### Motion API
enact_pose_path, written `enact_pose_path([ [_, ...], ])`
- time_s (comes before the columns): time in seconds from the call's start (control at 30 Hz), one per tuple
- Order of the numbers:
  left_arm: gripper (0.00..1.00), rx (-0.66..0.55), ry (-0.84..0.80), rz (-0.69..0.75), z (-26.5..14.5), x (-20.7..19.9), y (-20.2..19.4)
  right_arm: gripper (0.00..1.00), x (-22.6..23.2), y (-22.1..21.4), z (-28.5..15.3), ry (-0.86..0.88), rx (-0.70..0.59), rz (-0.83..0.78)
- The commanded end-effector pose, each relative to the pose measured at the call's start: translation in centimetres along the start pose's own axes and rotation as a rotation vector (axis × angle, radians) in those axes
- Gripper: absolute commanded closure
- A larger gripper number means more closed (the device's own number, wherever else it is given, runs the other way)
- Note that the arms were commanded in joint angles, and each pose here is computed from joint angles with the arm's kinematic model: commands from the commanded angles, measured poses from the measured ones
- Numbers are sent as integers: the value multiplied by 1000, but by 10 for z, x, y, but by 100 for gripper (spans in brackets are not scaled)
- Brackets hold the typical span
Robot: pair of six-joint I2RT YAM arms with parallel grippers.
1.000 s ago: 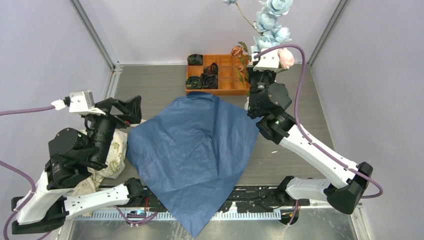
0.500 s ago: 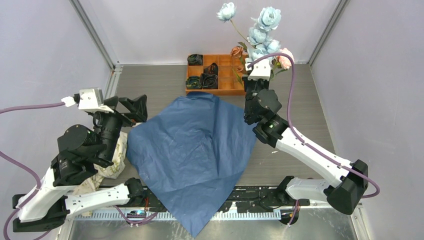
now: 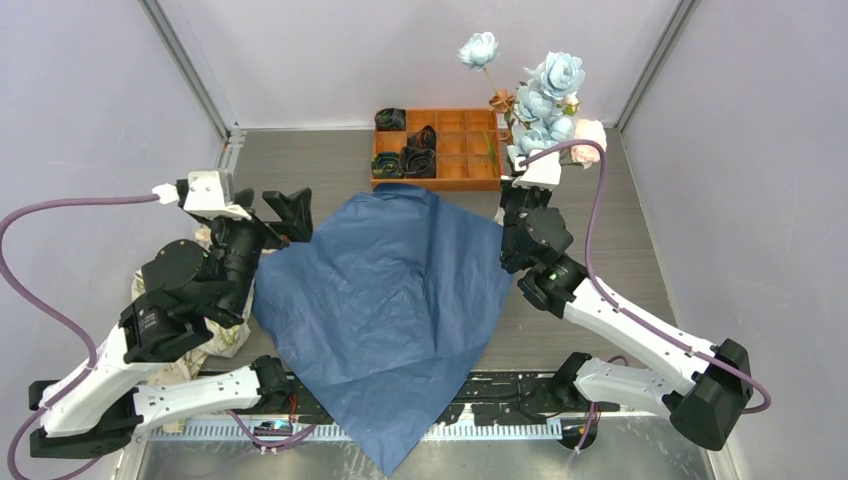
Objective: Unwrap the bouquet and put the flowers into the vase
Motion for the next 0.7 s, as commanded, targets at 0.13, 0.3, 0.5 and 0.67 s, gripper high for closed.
enact_pose_path([
  [0.13,0,-24,-12,-44,3,-6,3,99,0,-6,-2,-15,4,98],
  [0.3,0,-24,-11,-46,2,-5,2,99,5,-18,-2,-10,29,88],
  [0.5,0,-26,-4,-48,1,-2,0,98,6,-27,-2,-13,56,68],
  [0.67,0,-25,-2,-44,2,-3,-1,96,2,-28,-5,-21,61,70],
])
Point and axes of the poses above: each gripper's point midway between its finger pads, its own z axis out along the fingers, its own x axis along the line the jaws close on, y = z × x, the point moved 8 cm from there along -z, back along the fingers, and after that the axes turned 5 degrees about z, right-handed, at the moved point
